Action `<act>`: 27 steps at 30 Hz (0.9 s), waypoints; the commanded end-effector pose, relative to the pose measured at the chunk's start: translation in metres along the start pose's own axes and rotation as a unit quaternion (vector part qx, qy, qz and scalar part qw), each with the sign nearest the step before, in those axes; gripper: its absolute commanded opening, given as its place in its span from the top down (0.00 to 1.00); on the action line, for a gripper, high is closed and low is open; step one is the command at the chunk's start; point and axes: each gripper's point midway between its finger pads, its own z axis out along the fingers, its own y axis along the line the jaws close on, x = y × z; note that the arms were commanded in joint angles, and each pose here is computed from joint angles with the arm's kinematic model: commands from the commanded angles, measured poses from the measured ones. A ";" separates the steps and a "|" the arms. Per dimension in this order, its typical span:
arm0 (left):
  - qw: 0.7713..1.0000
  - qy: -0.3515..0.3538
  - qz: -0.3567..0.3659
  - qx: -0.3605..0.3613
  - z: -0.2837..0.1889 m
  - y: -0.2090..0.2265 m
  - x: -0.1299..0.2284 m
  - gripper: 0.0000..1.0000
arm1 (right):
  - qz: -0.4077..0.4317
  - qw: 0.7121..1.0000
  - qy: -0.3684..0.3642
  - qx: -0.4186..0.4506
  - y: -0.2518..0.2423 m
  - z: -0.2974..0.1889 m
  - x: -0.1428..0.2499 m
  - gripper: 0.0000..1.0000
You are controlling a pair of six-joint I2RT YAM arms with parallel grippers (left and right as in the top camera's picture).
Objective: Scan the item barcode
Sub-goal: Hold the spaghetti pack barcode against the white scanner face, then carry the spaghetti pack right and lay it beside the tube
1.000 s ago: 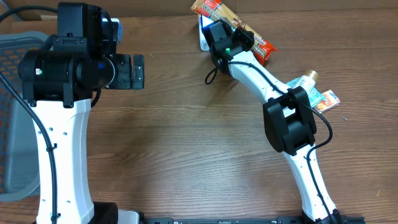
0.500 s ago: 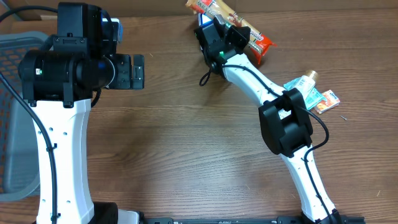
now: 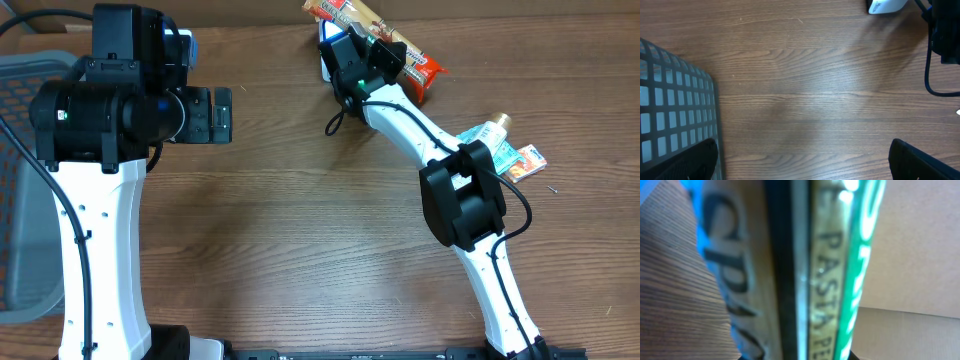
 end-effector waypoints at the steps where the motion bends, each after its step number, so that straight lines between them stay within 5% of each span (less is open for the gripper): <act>1: 1.000 -0.003 0.012 0.001 -0.001 -0.002 -0.002 0.00 | 0.045 0.999 -0.016 0.020 -0.031 -0.017 -0.012 0.96; 7: 1.000 -0.003 0.012 0.001 -0.001 -0.002 -0.002 0.00 | 0.039 0.999 -0.036 -0.010 -0.035 -0.036 -0.018 0.96; 15: 1.000 -0.003 0.012 0.001 -0.001 -0.002 -0.002 0.00 | 0.175 0.968 -0.110 -0.146 -0.117 -0.127 -0.010 0.96; 27: 1.000 -0.003 0.012 0.001 -0.001 -0.002 -0.002 0.00 | 0.358 0.769 -0.167 -0.503 -0.218 -0.279 0.098 0.96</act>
